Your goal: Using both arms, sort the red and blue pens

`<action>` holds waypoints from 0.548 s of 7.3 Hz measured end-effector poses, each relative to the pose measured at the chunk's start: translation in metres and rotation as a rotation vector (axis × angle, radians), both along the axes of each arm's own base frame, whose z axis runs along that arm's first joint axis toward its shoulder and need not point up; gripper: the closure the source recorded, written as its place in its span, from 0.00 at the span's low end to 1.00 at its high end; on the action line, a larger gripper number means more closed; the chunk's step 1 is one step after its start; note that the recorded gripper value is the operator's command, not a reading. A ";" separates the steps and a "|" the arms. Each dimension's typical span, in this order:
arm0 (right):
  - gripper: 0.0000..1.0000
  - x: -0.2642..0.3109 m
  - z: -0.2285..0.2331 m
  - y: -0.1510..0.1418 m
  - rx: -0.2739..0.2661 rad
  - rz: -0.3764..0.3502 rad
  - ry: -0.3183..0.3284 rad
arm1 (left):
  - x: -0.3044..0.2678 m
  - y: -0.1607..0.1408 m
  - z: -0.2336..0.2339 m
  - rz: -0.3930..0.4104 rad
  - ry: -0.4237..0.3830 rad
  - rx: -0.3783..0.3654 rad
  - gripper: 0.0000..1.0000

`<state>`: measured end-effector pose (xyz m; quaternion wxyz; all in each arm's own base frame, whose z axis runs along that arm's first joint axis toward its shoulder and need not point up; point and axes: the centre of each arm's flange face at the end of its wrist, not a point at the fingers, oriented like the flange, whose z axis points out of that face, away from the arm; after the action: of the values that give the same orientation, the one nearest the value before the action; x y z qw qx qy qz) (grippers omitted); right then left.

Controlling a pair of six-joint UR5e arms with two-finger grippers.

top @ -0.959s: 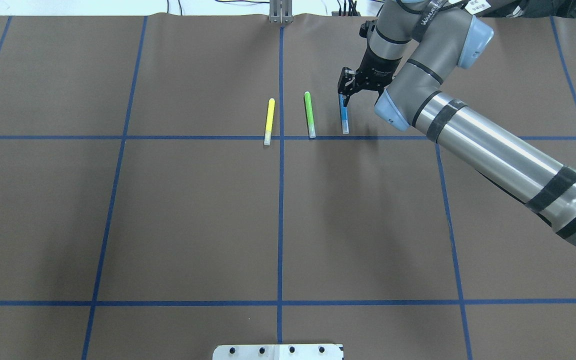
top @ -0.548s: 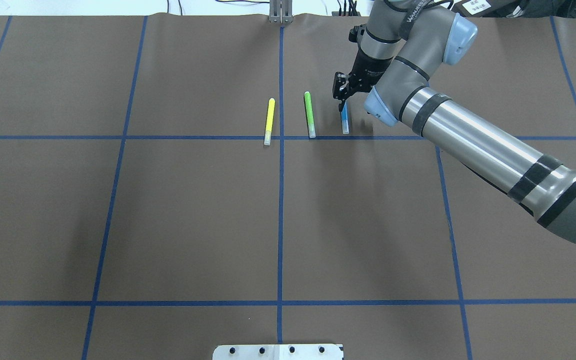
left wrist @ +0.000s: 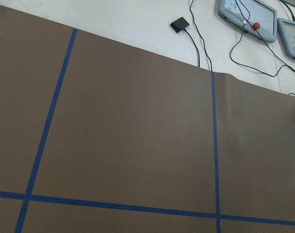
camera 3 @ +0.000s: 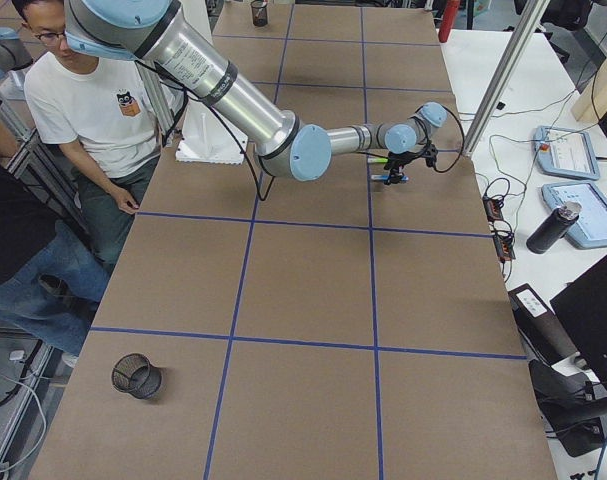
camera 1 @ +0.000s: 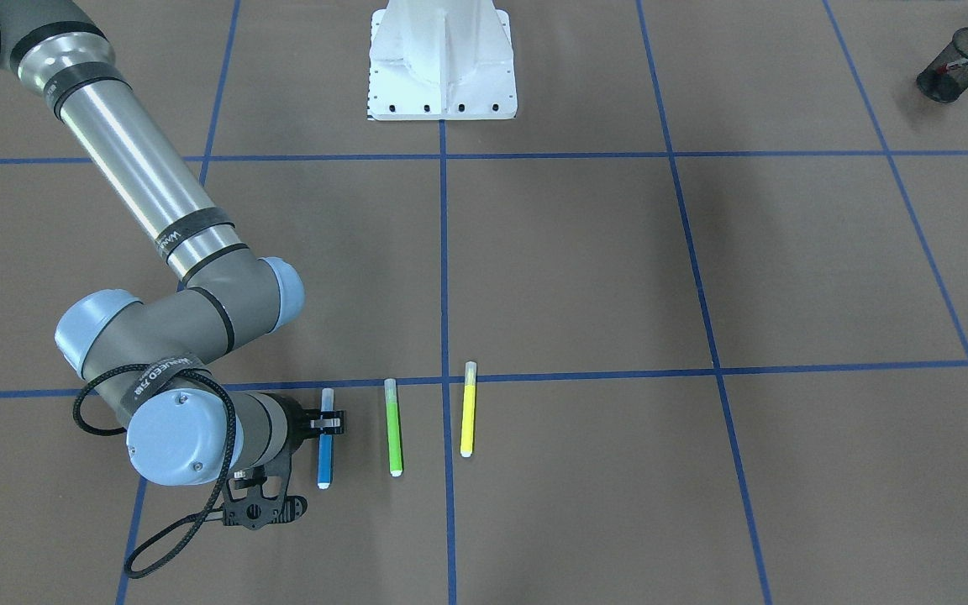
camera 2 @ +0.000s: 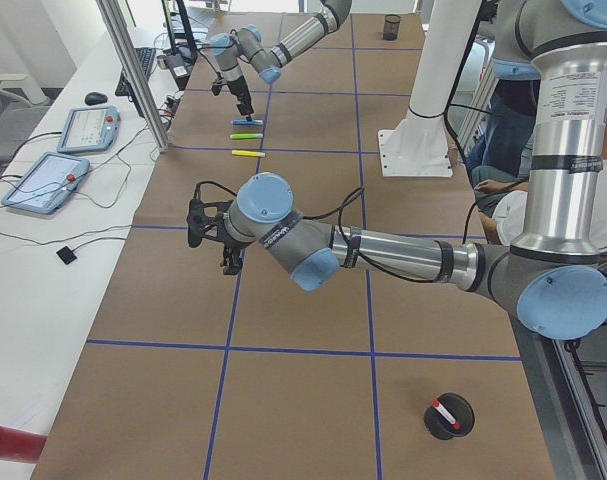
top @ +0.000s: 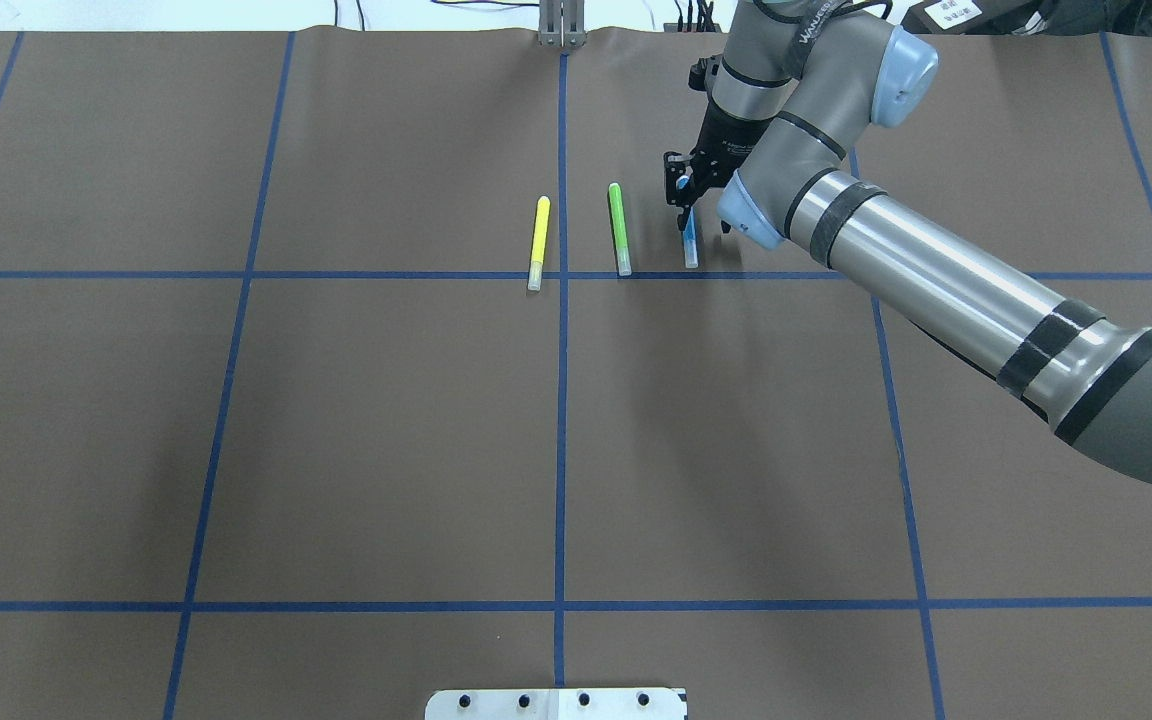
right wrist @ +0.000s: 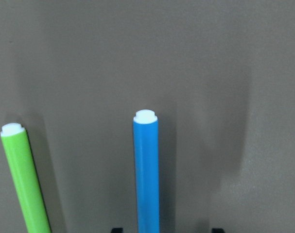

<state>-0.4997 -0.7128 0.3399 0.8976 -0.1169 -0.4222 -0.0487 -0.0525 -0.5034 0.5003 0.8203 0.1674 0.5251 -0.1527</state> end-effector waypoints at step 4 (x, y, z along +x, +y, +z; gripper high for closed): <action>0.45 -0.010 -0.007 -0.006 -0.002 -0.007 0.009 | 0.000 0.003 0.001 -0.002 -0.002 0.001 0.00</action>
<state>-0.5093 -0.7185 0.3330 0.8992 -0.1196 -0.4179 -0.0508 -0.0526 -0.5001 0.5015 0.8206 0.1685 0.5242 -0.1528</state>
